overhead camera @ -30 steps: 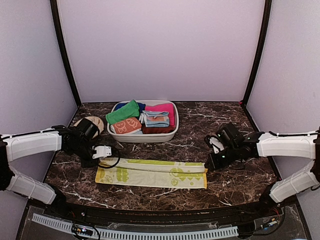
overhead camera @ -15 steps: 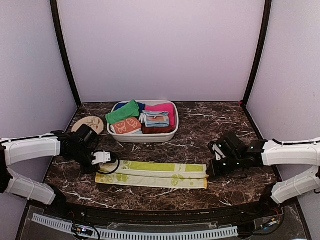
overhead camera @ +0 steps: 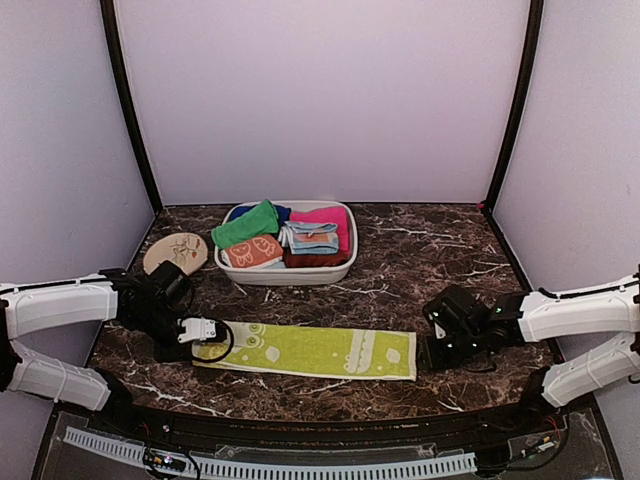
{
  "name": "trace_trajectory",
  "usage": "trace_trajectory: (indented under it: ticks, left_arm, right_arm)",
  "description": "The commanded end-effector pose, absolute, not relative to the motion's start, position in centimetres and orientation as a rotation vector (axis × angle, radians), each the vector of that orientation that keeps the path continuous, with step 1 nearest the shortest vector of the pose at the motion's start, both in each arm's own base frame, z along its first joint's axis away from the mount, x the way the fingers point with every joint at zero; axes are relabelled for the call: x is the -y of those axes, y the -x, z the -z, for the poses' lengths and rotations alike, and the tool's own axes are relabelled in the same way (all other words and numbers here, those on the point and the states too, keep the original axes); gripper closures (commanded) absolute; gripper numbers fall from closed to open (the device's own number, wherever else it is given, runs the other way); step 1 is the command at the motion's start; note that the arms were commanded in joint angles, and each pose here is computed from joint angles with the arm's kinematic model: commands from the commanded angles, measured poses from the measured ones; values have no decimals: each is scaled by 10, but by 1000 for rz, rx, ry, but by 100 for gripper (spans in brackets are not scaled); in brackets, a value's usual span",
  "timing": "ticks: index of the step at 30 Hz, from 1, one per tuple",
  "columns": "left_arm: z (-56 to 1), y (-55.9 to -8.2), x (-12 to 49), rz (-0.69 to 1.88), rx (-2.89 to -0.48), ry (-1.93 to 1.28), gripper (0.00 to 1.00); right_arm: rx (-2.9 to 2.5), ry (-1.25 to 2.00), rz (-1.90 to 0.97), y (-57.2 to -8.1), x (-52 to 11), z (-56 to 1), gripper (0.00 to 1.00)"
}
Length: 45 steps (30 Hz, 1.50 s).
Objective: Roll the towels
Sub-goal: Fold the towel at the center of the board, then pick up the towel from the center of the board.
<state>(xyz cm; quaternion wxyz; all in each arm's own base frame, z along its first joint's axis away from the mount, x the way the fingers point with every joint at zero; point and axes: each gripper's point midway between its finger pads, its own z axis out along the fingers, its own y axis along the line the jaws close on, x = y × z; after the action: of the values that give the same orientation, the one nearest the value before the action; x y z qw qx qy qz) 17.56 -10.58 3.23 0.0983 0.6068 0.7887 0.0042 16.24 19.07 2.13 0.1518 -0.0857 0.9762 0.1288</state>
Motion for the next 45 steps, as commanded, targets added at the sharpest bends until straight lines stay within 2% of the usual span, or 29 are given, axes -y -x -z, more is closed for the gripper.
trace_trajectory:
  ticks: [1,2,3,6,9,13,17,21,24,30,33,39,45]
  left_arm:
    - [-34,-160,102,37,-2359,-1826,71]
    - [-35,-158,101,40,-2364,-1831,68]
    - [-37,-158,101,40,-2364,-1837,65]
    - [-46,-156,104,63,-2347,-1846,52]
    - [-60,-158,110,96,-2318,-1847,46]
    - [-73,-166,118,112,-2270,-1822,45]
    - [-75,-178,124,102,-2269,-1797,49]
    - [-65,-196,127,50,-2289,-1772,57]
    - [-52,-203,129,44,-2318,-1767,61]
    - [-22,-204,127,30,-2360,-1775,68]
    - [-12,-203,123,6,-2366,-1780,67]
    - [-9,-219,124,-67,-2324,-1747,61]
    - [-15,-257,133,-175,-2248,-1666,58]
  right_arm:
    - [-2789,231,-412,-157,-194,-28,36]
    - [-2786,232,-428,-156,-195,-31,4]
    - [-2785,232,-429,-155,-195,-34,0]
    - [-2743,231,-425,-162,-195,-55,0]
    - [-2650,177,-367,-181,-191,-89,0]
    - [-2509,-45,-272,-207,-171,-126,0]
    - [-2451,94,-448,-213,-201,-132,0]
    - [-2547,200,-400,-217,-221,-111,22]
    - [-2652,251,-361,-213,-232,-84,30]
    - [-2684,273,-373,-211,-236,-57,68]
    - [-2721,271,-328,-211,-228,-40,83]
    - [-2822,276,-189,-197,-204,-4,99]
    - [-2892,228,-107,-168,-181,4,100]
